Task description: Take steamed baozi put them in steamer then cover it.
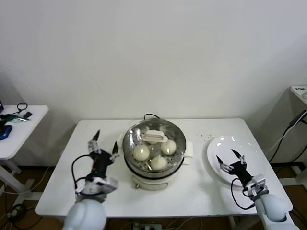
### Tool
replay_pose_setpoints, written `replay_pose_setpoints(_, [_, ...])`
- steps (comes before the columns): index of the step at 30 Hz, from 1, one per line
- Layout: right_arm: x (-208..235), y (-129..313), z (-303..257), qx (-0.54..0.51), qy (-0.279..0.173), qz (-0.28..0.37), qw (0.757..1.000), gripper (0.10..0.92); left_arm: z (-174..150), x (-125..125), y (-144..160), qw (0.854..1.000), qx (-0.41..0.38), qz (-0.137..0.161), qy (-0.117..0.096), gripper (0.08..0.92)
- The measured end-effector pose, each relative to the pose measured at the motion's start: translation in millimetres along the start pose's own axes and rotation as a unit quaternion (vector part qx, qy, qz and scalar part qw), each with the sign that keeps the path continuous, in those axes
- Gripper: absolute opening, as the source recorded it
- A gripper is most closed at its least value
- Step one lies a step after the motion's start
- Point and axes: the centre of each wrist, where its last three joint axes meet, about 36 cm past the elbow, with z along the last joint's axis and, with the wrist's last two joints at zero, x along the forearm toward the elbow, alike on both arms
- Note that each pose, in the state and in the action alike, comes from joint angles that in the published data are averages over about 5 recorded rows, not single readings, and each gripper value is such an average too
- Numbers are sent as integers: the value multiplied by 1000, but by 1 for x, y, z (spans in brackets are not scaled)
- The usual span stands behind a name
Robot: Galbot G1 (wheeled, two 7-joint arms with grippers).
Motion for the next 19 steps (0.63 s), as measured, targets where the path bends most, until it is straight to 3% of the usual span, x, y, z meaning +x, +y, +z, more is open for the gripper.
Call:
replay_pose_setpoints(6, [3,2,0,-5,-2,0,1000,823,60,-5,1,992,124,-4,-10,823])
replay_pose_setpoints(13, [7,9,-1,-20,-11,1,1000,823,122,-6,-9,972,234,-14,4,823])
replay_pose_setpoints(19, [10,11,-4,-29,-21,5,999,823,153,-1,-15,960,279,-29,14,823])
